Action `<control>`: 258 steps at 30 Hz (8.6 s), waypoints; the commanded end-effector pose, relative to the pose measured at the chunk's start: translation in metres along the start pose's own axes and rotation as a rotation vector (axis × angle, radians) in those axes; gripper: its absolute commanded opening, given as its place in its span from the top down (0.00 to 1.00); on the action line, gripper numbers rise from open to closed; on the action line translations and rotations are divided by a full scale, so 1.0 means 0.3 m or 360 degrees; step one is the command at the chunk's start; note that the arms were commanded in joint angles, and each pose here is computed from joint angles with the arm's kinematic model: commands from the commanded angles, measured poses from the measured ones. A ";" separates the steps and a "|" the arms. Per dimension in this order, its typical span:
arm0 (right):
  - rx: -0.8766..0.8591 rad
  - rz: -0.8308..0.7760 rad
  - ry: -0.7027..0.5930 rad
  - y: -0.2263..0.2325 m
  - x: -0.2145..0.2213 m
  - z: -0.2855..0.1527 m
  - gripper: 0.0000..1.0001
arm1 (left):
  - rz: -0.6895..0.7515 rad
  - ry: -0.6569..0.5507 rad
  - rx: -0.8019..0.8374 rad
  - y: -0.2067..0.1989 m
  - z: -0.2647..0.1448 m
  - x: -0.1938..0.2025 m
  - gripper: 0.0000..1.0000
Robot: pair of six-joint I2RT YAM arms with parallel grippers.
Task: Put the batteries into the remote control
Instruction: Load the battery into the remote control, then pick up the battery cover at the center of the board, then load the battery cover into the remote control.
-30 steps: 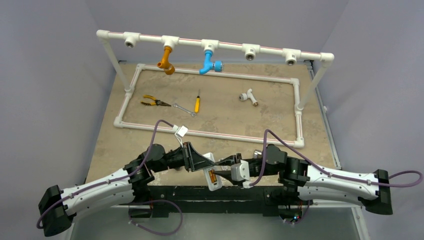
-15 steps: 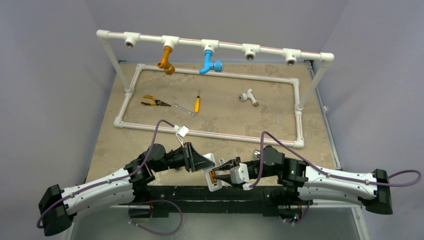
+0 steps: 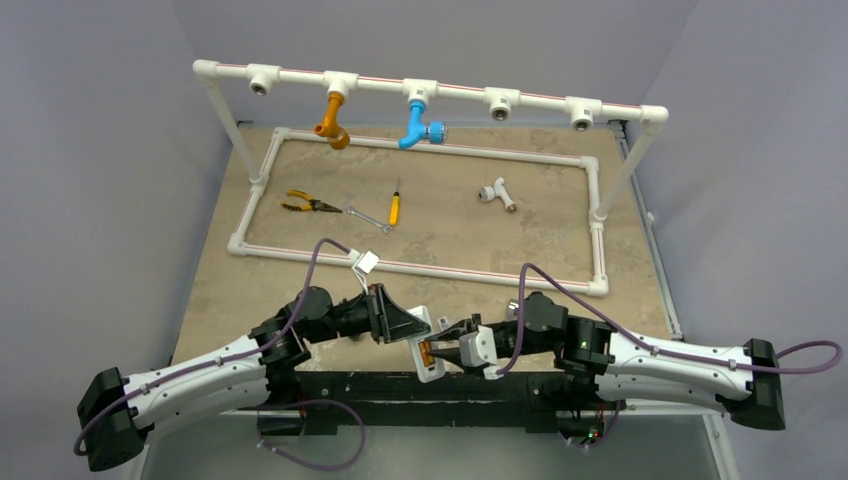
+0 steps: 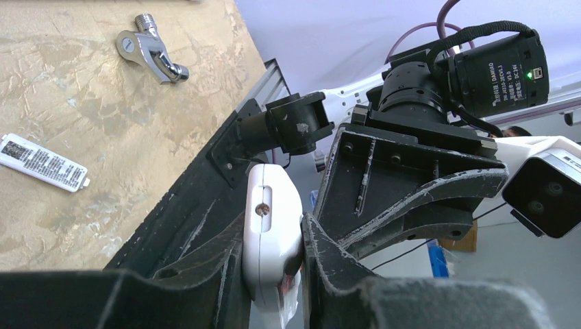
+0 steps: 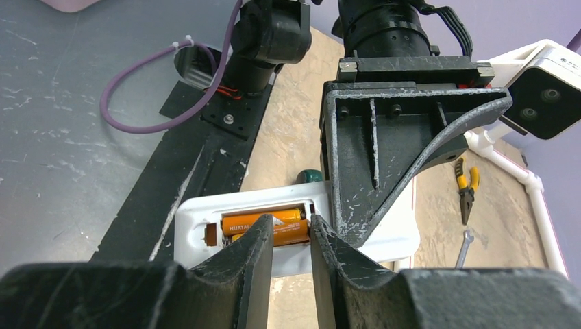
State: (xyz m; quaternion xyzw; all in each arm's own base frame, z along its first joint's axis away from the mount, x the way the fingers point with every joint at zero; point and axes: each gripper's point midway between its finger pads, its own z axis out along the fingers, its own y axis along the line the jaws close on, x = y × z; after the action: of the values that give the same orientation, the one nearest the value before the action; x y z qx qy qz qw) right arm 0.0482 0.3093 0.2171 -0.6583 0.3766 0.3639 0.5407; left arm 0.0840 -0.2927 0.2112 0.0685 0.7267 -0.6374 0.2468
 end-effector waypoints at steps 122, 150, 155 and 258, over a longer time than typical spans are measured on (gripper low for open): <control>0.0933 0.1459 -0.0062 -0.190 0.010 -0.133 0.66 | 0.0142 -0.0159 0.0090 -0.089 -0.015 -0.082 1.00; 0.1585 0.1743 0.1018 -0.052 0.574 -0.147 0.32 | -0.0090 -0.0333 -0.0035 0.090 -0.086 -0.122 1.00; 0.1500 0.1756 0.1012 -0.036 0.599 -0.085 0.37 | -0.0080 -0.0358 -0.0137 0.125 -0.104 -0.123 1.00; 0.0915 0.1521 0.0853 -0.087 0.081 0.027 0.81 | -0.0198 -0.0544 -0.0322 0.236 -0.092 -0.177 1.00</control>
State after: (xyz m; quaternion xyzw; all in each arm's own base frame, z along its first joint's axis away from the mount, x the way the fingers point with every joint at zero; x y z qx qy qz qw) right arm 0.0902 0.2956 0.1844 -0.3006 0.8523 0.2357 0.3573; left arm 0.1455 -0.2414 0.1515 -0.1029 0.7671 -0.5511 0.3119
